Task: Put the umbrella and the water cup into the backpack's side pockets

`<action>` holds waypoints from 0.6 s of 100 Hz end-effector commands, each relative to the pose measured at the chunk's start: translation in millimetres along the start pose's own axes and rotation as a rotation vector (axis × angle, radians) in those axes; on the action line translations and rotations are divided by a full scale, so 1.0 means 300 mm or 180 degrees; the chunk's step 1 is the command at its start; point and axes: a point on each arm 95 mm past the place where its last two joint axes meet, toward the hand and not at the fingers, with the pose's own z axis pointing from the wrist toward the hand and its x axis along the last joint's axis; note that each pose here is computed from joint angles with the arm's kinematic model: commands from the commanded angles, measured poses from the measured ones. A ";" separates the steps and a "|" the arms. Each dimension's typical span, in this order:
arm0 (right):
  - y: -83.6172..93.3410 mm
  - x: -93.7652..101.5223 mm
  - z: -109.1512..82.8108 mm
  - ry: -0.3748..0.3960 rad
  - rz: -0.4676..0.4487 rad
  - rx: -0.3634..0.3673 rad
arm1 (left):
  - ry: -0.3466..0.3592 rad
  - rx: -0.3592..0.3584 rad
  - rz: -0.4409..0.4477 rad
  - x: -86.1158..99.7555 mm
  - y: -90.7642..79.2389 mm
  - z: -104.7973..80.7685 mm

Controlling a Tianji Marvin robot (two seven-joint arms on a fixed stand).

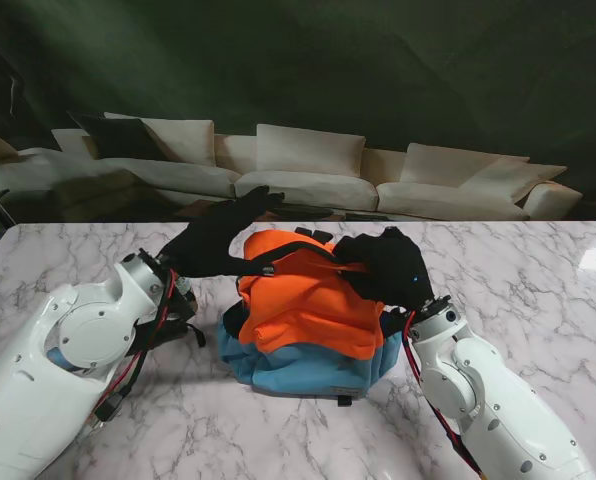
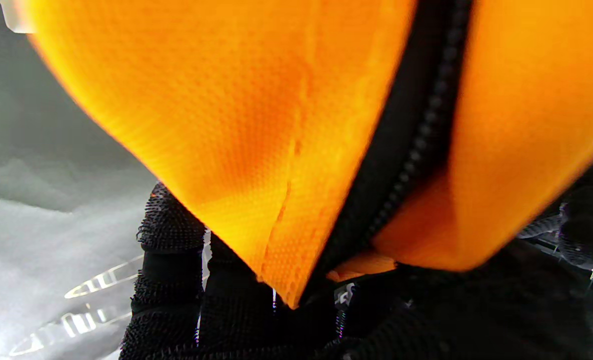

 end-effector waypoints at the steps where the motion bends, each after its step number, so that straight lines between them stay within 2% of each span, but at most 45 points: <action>1: -0.018 0.004 -0.008 0.0004 0.0001 0.0072 | -0.0021 -0.0147 0.0038 -0.003 0.019 0.016; 14: -0.021 0.005 -0.001 0.0016 0.0011 0.0074 | -0.0034 -0.0334 0.0051 -0.006 0.052 0.048; 30: -0.024 0.012 0.003 0.0078 0.0069 0.0060 | -0.0121 -0.0419 0.0399 -0.028 0.085 0.088; 41: -0.028 0.012 0.001 0.0120 0.0096 0.0076 | -0.0218 -0.0461 0.0298 -0.038 0.110 0.107; 49: -0.032 0.013 0.000 0.0150 0.0178 0.0081 | -0.0249 -0.0304 0.0156 -0.039 0.132 0.127; 60: -0.033 0.014 -0.004 0.0151 0.0209 0.0085 | -0.0257 -0.0234 0.0091 -0.037 0.150 0.138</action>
